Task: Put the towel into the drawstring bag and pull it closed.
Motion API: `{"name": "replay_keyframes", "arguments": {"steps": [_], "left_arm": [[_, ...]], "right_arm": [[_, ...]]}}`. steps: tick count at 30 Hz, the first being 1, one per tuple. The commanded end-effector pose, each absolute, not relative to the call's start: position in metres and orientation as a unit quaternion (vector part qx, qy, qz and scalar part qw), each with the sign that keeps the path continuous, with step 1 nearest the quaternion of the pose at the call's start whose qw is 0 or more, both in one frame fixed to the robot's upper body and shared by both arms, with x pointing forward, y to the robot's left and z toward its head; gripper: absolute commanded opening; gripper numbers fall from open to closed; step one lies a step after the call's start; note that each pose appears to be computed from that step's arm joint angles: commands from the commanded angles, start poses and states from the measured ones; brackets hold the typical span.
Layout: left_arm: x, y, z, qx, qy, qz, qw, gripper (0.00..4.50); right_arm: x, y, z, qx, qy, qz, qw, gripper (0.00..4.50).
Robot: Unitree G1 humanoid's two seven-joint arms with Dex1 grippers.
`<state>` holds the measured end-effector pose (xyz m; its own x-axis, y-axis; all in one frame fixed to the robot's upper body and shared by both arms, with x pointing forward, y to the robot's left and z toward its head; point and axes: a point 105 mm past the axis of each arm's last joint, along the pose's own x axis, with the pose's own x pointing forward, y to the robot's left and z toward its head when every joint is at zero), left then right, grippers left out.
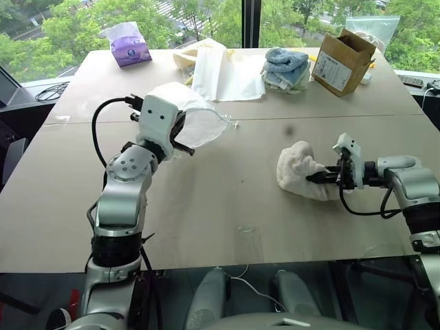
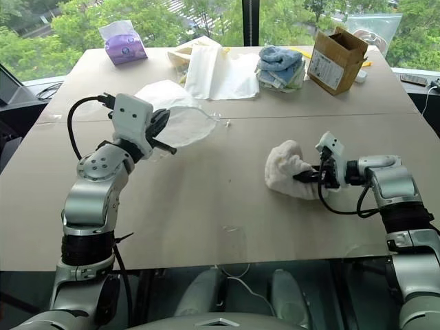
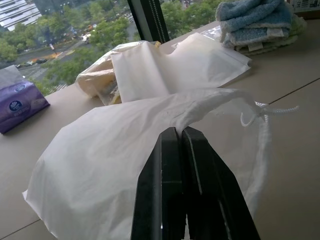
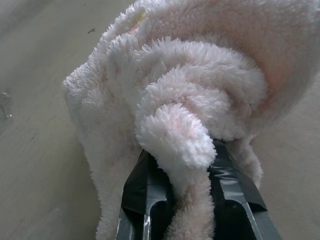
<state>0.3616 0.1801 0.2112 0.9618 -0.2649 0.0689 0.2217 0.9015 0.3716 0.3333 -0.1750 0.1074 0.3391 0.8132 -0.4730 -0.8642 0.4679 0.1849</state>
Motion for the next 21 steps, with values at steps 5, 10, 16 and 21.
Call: {"name": "replay_keyframes", "arguments": {"steps": [5,10,16,21], "left_arm": [[0.363,0.161,0.218,0.119,-0.055,-0.181,0.975,0.0],[0.354,0.143,0.219,0.065,-0.04,-0.263,0.962,0.0],[0.342,0.136,0.218,0.037,-0.016,-0.335,0.941,0.0],[0.331,0.136,0.223,0.005,-0.012,-0.376,0.927,0.0]], "right_arm": [[0.33,-0.139,0.159,0.005,0.19,0.533,0.824,0.06],[0.308,-0.094,0.186,-0.033,0.176,0.598,0.781,0.06],[0.303,-0.058,0.192,-0.069,0.155,0.635,0.753,0.06],[0.303,-0.049,0.171,-0.13,0.166,0.643,0.736,0.06]]}}
